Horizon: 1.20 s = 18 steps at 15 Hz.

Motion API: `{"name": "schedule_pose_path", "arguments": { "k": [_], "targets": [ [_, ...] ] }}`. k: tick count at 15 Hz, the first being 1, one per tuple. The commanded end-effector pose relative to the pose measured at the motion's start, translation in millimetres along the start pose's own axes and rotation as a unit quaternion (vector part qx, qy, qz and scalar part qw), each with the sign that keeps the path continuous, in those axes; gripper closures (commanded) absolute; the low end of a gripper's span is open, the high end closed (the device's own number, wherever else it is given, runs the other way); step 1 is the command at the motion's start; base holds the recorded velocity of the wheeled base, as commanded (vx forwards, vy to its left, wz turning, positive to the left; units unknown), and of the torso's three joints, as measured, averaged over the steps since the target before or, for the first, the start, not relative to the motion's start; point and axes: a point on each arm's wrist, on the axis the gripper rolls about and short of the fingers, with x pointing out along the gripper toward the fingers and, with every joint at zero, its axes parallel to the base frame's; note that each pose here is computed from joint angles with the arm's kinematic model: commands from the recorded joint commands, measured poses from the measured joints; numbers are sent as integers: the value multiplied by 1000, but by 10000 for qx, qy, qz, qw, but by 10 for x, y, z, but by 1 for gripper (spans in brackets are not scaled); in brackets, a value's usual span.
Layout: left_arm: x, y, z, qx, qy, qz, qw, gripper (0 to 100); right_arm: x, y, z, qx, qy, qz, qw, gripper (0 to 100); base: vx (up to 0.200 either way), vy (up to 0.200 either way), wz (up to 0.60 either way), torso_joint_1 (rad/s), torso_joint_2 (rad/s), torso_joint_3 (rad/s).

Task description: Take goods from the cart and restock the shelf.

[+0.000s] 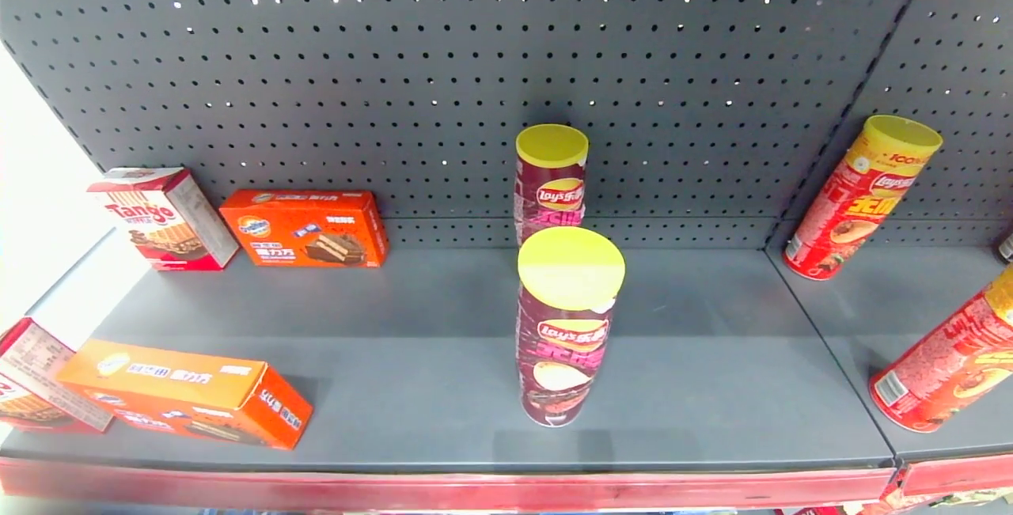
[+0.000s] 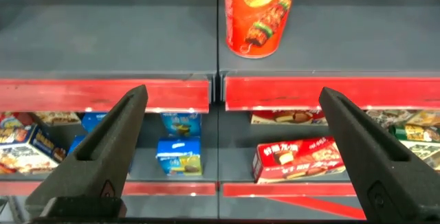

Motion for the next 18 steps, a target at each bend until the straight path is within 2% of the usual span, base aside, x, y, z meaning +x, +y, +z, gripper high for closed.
{"name": "schedule_pose_path", "arguments": {
  "k": [1,7,9,18],
  "targets": [
    [0,0,-1,-6,-2,2,10000,0,1,0,0,-1,9,6,10000,0,0,0,0,0,0,0],
    [-1,0,3,-6,-10,2,10000,0,1,0,1,6,2,6,10000,0,0,0,0,0,0,0],
    [0,0,-1,-14,-2,1,10000,0,1,0,1,-1,2,6,10000,0,-200,0,0,-5,5,0],
    [0,0,-1,-14,-2,17,10000,0,1,0,0,-1,9,6,10000,0,0,0,0,0,0,0]
  ]
}}
